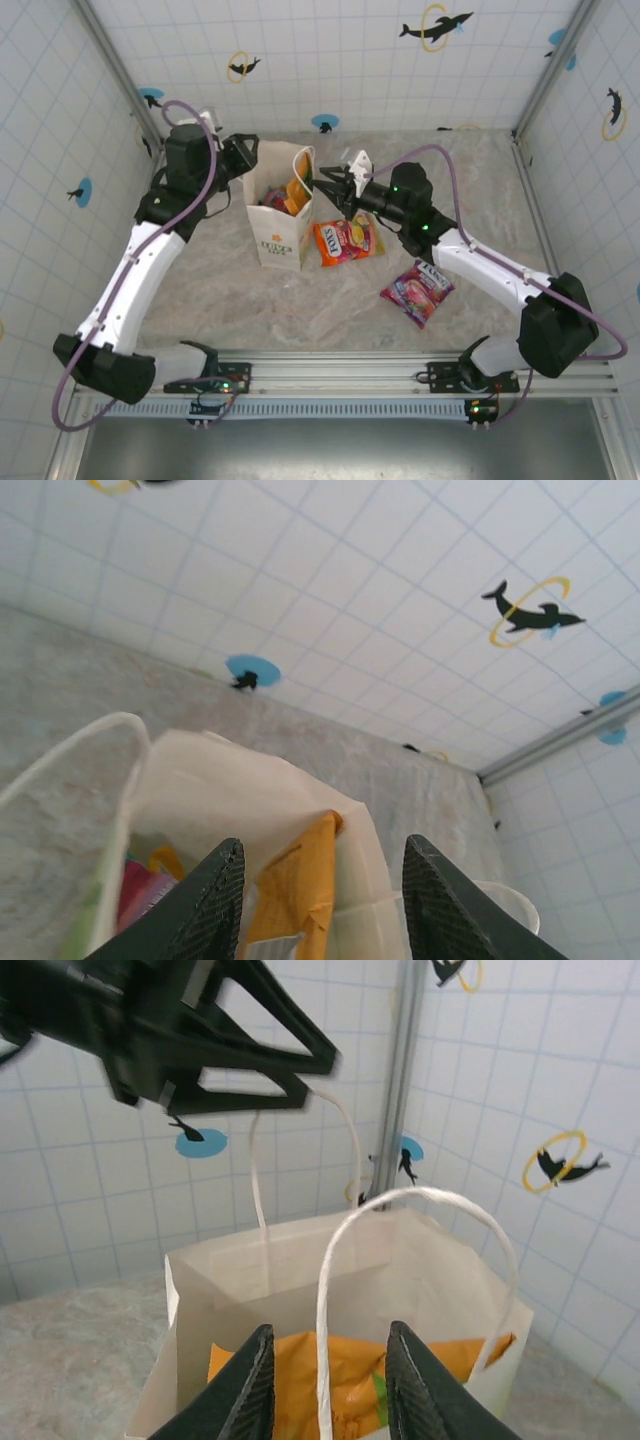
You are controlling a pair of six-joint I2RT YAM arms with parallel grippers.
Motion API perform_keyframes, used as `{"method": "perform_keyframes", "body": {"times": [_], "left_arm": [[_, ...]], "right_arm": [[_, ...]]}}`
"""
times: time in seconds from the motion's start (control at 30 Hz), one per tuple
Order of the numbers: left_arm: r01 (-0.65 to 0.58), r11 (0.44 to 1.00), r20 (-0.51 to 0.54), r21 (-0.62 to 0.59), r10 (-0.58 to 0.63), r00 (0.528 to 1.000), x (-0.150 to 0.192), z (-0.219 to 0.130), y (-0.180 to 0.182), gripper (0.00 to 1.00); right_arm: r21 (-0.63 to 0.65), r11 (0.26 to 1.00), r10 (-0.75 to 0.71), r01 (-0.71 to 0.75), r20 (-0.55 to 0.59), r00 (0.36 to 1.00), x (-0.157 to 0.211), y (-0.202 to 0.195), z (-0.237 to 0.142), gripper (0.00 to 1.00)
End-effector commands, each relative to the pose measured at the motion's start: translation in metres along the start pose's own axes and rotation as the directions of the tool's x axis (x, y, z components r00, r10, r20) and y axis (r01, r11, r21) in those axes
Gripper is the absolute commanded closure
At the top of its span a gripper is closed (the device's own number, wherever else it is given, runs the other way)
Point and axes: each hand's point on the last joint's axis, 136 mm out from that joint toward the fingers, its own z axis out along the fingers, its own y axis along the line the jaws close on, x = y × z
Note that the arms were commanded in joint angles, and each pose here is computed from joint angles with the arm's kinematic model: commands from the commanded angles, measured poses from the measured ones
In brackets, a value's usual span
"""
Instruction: Place the snacks into the paper bag
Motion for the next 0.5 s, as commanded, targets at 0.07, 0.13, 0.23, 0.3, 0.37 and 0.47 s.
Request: {"method": "perform_keyframes", "body": {"times": [0.07,0.13,0.23,0.3,0.37,0.47], "left_arm": [[-0.105,0.984,0.028,-0.145,0.110,0.993,-0.001,-0.026,0.026,0.51],[-0.110,0.982,0.003,-0.152,0.112,0.994,0.010,-0.028,0.033,0.50],[-0.112,0.981,-0.050,-0.161,0.105,0.993,0.028,-0.027,0.041,0.49],[-0.105,0.981,-0.077,-0.162,0.094,0.993,0.039,-0.024,0.047,0.49],[-0.092,0.983,-0.098,-0.160,0.077,0.992,0.050,-0.019,0.052,0.49],[-0.068,0.986,-0.128,-0.155,0.049,0.991,0.062,-0.010,0.056,0.50]], "right_arm": [[0.067,0.995,0.074,-0.074,-0.002,0.997,-0.011,-0.008,-0.011,0.59],[0.106,0.990,0.103,-0.098,-0.037,0.994,-0.003,-0.015,-0.014,0.55],[0.171,0.972,0.179,-0.159,-0.105,0.978,0.013,-0.027,-0.019,0.52],[0.210,0.955,0.243,-0.211,-0.139,0.960,0.025,-0.035,-0.024,0.51],[0.246,0.933,0.309,-0.264,-0.169,0.936,0.038,-0.041,-0.029,0.50],[0.316,0.892,0.404,-0.322,-0.242,0.882,0.064,-0.050,-0.039,0.49]]}}
